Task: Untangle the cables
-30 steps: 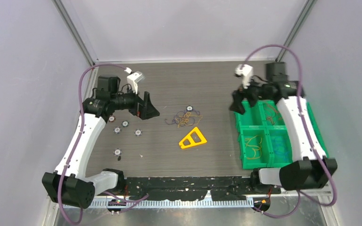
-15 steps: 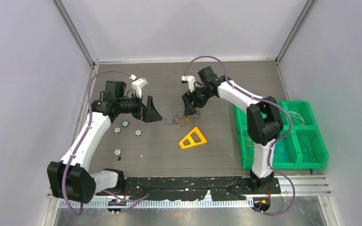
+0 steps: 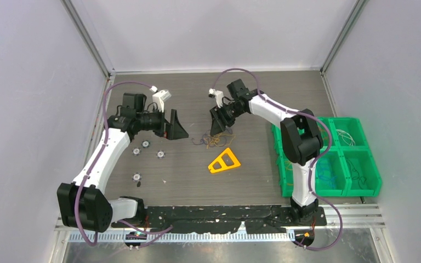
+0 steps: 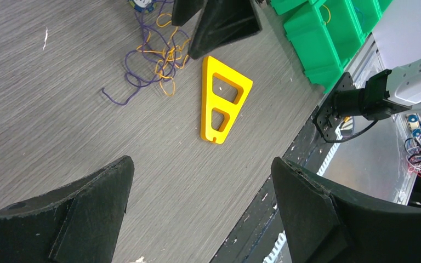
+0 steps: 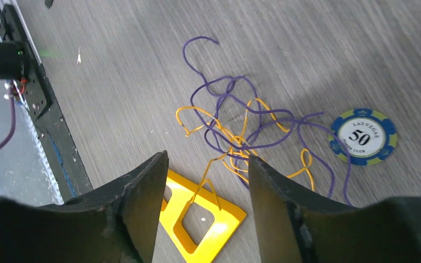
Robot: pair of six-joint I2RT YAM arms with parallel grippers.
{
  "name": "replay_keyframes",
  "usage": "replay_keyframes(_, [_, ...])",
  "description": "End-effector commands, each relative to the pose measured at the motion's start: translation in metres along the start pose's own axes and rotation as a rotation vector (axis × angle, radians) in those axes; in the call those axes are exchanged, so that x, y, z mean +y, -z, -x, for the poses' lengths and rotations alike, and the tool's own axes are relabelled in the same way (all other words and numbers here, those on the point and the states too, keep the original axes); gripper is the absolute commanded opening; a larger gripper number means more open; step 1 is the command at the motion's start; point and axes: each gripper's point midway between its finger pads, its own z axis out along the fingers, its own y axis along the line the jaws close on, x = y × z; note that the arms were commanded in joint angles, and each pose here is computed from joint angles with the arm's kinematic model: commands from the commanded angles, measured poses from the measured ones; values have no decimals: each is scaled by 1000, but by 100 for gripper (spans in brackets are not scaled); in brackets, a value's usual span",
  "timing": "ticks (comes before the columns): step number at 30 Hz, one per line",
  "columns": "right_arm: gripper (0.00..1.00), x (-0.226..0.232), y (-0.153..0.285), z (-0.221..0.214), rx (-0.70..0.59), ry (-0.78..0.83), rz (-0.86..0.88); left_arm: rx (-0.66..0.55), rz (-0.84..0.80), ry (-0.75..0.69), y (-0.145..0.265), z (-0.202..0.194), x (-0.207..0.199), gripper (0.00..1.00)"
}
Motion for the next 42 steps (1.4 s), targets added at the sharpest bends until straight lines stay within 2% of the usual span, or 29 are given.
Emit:
replay_keyframes(1, [64,27,16,10,-31,35,45,-53,-4,-18,1,17,0,98])
replay_keyframes(3, [63,19,14,7,-17,38,12,-56,-8,-13,0,19,-1,98])
replay_keyframes(6, [56,5,13,7,-2,63,-52,-51,-12,-10,0,19,-1,97])
replay_keyframes(12, [56,-8,23,-10,54,115,-118,-44,-10,-24,3,15,0,96])
replay_keyframes(15, [59,-7,26,-18,77,132,-110,-47,-20,-16,1,16,1,96])
replay_keyframes(18, [70,1,23,-12,53,116,-70,-50,-28,2,-4,17,3,96])
replay_keyframes(21, [72,5,17,2,17,99,-62,-46,-31,21,-7,17,6,95])
replay_keyframes(26, [55,-2,-2,7,44,81,-58,-43,-27,22,-8,20,8,94])
replay_keyframes(28, [43,-1,-4,7,49,73,-48,-43,-14,22,-8,20,11,93])
replay_keyframes(31, [10,8,-1,4,56,72,-19,-35,-12,31,-13,18,15,91])
replay_keyframes(33, [6,30,8,9,27,91,54,-37,-23,51,-18,17,18,89])
replay_keyframes(39, [5,89,41,21,-62,183,139,-25,-73,148,-50,11,28,84])
replay_keyframes(42, [5,102,40,15,-55,198,158,9,-91,179,-72,7,33,78])
